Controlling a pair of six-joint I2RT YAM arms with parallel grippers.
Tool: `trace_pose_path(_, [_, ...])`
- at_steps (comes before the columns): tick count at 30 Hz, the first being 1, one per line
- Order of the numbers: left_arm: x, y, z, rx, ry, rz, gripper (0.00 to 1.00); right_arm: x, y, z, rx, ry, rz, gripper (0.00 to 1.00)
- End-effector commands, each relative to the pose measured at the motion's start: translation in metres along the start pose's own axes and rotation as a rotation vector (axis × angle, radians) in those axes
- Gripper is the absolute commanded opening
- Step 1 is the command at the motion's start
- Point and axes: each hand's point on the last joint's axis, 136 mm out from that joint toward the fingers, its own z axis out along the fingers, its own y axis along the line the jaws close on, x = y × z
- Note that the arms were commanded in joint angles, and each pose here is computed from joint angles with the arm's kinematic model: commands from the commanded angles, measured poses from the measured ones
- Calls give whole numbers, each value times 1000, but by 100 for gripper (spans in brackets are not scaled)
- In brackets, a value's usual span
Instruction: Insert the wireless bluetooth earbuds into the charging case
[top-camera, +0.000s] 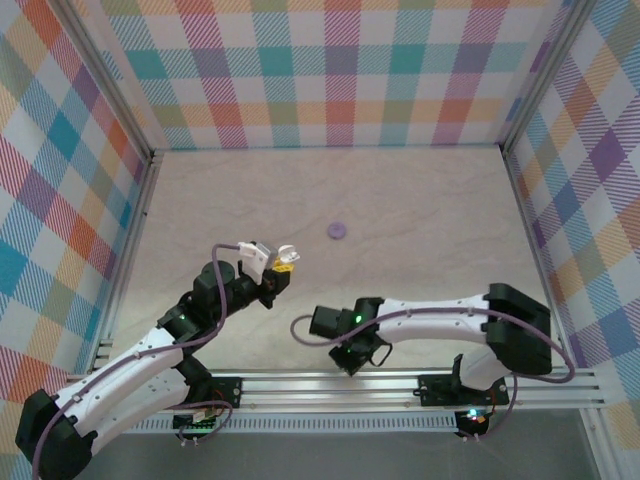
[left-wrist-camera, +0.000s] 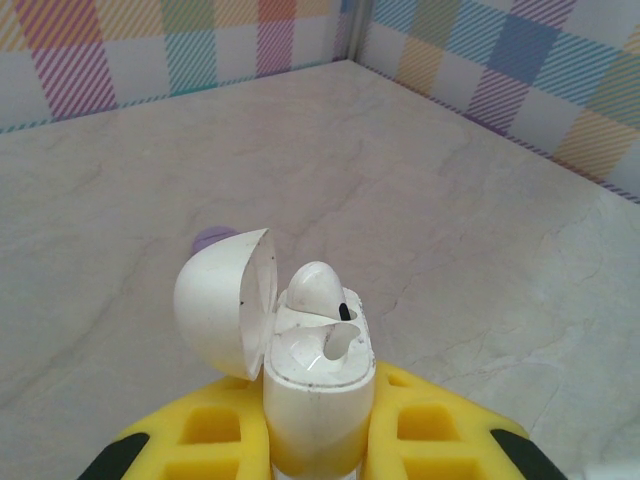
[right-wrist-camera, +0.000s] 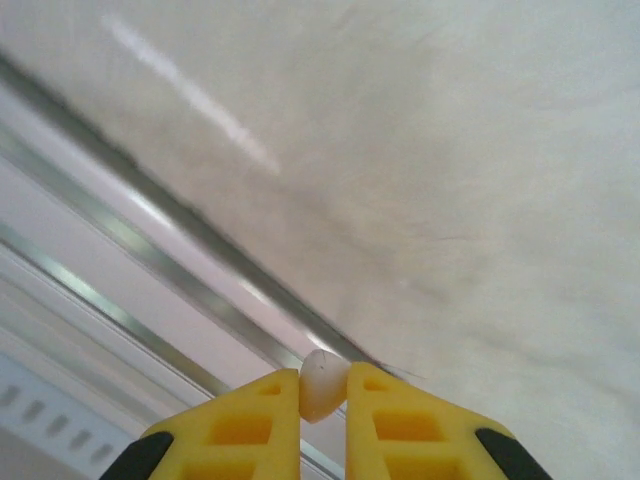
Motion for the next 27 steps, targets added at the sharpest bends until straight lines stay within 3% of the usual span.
trace_pose_path(1, [-19, -10, -1, 73, -145, 10, 0, -24, -39, -64, 94, -149, 163, 13])
trace_pose_path(7, [-42, -17, 17, 114, -277, 79, 0, -66, -89, -164, 64, -456, 435, 14])
trace_pose_path(11, [-62, -27, 42, 150, -335, 128, 0, -90, -116, -207, 66, -580, 560, 13])
trace_pose_path(19, [-87, -32, 83, 93, -496, 219, 0, -147, -134, -256, 50, -750, 648, 12])
trace_pose_path(27, [-93, -25, 106, -57, -537, 232, 0, -183, -126, -260, -24, -817, 684, 12])
